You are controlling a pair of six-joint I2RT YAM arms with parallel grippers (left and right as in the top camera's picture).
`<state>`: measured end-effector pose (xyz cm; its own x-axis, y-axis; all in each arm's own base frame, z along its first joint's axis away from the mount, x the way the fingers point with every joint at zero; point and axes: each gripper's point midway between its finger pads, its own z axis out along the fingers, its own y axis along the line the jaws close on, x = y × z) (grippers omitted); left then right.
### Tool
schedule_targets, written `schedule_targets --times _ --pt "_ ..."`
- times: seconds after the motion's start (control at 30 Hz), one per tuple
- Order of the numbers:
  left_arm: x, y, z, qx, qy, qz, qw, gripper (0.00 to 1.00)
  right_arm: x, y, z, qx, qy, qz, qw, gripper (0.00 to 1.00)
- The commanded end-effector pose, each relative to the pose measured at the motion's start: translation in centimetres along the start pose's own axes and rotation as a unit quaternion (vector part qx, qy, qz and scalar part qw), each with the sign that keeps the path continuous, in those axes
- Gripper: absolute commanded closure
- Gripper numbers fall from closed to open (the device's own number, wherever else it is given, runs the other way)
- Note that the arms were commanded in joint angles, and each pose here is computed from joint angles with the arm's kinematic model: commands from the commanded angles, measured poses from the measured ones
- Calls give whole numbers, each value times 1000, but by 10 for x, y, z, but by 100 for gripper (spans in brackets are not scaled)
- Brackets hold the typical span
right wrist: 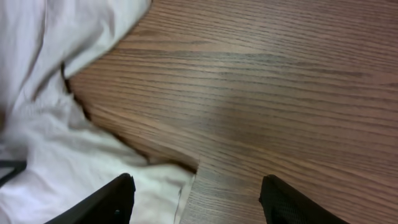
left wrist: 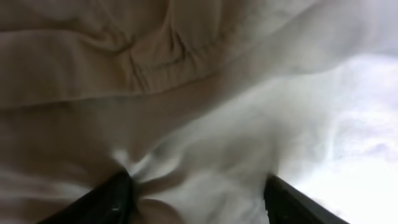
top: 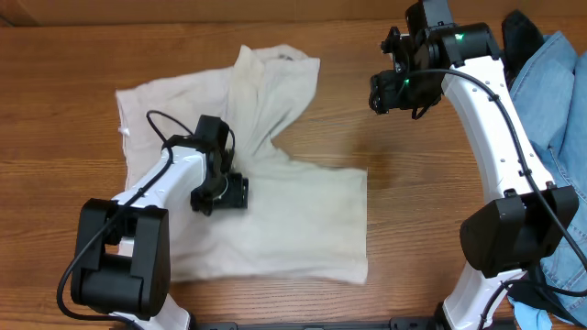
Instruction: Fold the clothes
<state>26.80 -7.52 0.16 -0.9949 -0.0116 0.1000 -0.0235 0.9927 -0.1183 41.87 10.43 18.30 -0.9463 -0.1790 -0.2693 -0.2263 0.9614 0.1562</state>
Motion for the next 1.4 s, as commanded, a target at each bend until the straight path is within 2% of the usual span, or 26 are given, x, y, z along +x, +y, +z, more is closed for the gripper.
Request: schedule_targets --times 0.0,0.17,0.27,0.47,0.57,0.7,0.77,0.97,1.13,1.27,1.37 --pt "44 2 23 8 94 -15 995 28 -6 1 -5 3 -12 -1 1000 31" --pt "57 7 21 -2 117 -15 993 30 -2 1 -5 3 -3 -2 1000 30" --pt "40 4 14 5 77 -9 997 23 -3 4 -5 0 -6 -10 1000 25" --pt "-16 -13 -44 26 -54 9 998 22 -10 30 -2 -16 -19 -44 999 23" --pt "-35 -4 -82 12 -119 -25 993 21 -18 46 0 -23 -37 -64 997 24" --pt "-46 39 -113 -38 -179 -121 976 20 -41 75 9 -36 -79 -69 994 28" --pt "-45 65 -116 -45 -183 -182 965 18 -53 94 20 -50 -97 -77 991 28" --pt "-49 96 -104 -4 -170 -253 953 16 -61 149 70 -109 -96 -120 982 27" --pt "-62 103 -84 2 -159 -248 956 15 -70 176 117 -111 -110 -147 977 27" --pt "-70 98 -60 13 -136 -231 963 10 -83 188 143 -105 -136 -136 976 28" --pt "-71 99 -40 14 -113 -233 966 10 -89 195 155 -113 -147 -122 975 30"
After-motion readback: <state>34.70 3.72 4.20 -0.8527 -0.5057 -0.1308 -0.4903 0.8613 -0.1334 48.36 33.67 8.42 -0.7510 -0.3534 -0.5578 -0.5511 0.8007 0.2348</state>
